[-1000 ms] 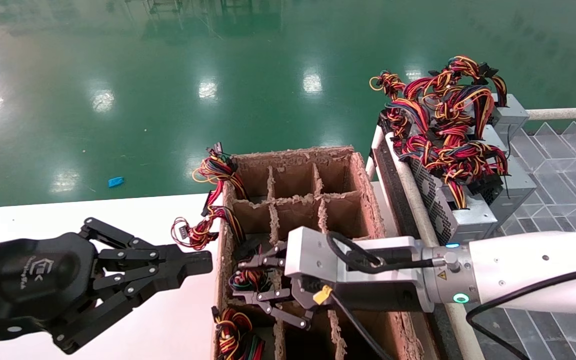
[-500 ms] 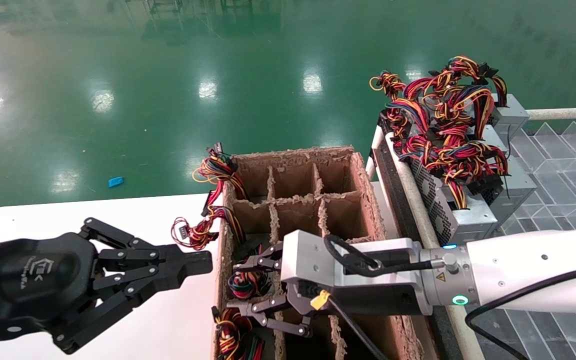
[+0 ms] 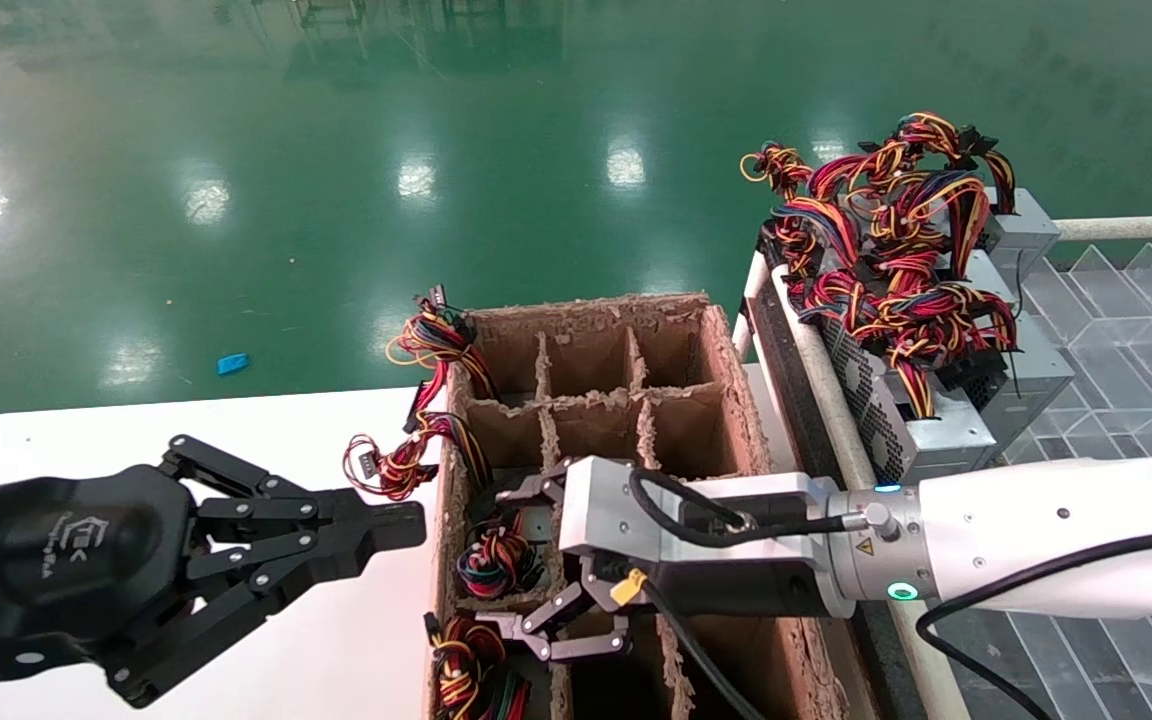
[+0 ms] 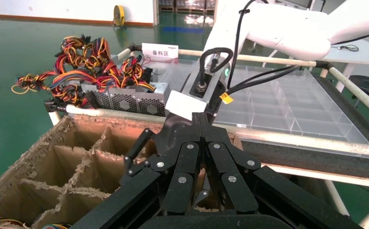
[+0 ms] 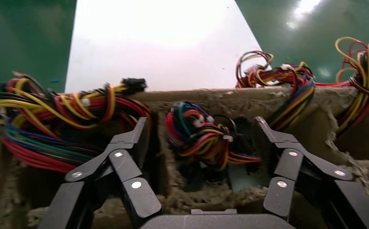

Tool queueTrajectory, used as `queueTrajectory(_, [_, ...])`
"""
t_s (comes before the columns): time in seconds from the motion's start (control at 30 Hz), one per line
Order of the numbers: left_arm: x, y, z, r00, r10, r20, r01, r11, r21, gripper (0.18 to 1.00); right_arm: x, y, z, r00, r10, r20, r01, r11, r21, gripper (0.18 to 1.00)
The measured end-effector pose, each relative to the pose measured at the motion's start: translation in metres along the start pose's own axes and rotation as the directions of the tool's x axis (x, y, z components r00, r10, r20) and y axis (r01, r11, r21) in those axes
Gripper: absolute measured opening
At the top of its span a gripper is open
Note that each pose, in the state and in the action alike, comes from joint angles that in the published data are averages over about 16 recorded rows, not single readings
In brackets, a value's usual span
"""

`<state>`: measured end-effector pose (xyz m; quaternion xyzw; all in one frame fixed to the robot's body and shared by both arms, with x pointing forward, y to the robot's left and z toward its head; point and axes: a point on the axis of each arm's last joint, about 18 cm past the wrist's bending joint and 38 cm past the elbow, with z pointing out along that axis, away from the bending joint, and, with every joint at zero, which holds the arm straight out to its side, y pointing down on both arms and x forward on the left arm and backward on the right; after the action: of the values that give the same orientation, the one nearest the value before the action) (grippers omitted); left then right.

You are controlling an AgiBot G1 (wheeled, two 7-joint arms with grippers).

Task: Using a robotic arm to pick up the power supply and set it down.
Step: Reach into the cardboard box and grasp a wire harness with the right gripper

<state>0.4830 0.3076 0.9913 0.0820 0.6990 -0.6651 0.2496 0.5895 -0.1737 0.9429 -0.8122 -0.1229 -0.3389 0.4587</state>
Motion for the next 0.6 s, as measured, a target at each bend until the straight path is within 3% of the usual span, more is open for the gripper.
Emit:
queueTrajectory(0.3, [0.0,0.0,0.0,1.0,0.0,0.0,0.0,1.0,0.0,0.191,0.002,0.001,0.006,1.0,-0.012,-0.008,0.012,1.0,-0.017,0.777])
queueTrajectory(0.6, [0.0,0.0,0.0,1.0,0.0,0.0,0.0,1.0,0.0,0.191,0.002,0.0,0.012,1.0,-0.024,-0.006,0.024,0.999,-0.029,0.702])
